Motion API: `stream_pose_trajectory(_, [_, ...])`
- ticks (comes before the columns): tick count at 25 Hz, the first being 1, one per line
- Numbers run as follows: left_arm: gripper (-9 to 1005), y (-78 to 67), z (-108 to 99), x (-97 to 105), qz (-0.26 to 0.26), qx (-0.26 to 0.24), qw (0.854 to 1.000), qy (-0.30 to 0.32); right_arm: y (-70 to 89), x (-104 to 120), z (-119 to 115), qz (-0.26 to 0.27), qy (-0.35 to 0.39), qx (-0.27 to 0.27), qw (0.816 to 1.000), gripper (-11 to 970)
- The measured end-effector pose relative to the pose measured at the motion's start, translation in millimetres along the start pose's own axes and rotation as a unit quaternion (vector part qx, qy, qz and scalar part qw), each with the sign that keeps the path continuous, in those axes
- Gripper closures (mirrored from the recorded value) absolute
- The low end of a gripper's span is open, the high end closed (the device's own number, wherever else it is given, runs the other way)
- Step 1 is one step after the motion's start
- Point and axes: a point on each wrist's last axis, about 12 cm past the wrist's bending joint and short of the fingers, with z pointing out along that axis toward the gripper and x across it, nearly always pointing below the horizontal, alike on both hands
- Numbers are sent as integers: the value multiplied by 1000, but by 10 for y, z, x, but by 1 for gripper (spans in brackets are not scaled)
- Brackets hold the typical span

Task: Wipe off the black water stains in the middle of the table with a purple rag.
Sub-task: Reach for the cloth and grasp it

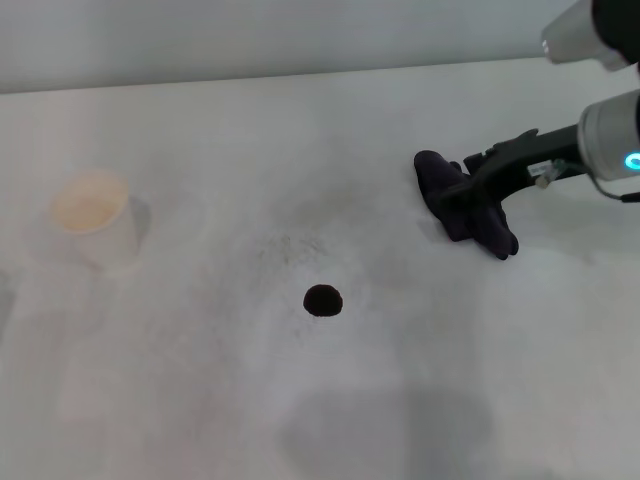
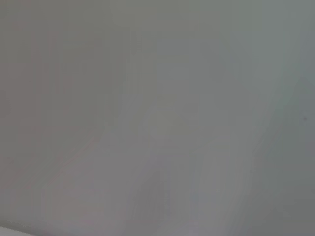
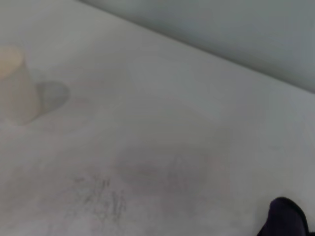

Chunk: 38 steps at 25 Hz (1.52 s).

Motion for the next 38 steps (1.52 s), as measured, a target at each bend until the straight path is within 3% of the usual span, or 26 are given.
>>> stream_pose_trajectory(8, [134, -4, 15, -3, 0, 1, 1000, -1, -115, 153, 207, 27, 9, 19, 999, 298])
stream_pose_trajectory(14, [135, -13, 35, -10, 0, 4, 1000, -3, -154, 171, 234, 32, 5, 30, 999, 329])
stream_pose_trajectory(33, [135, -24, 63, -13, -1, 8, 1000, -4, -185, 280, 424, 49, 17, 42, 998, 580])
stream_pose_trajectory(38, [135, -22, 64, -15, -2, 7, 1000, -5, -195, 294, 454, 54, 23, 41, 997, 684])
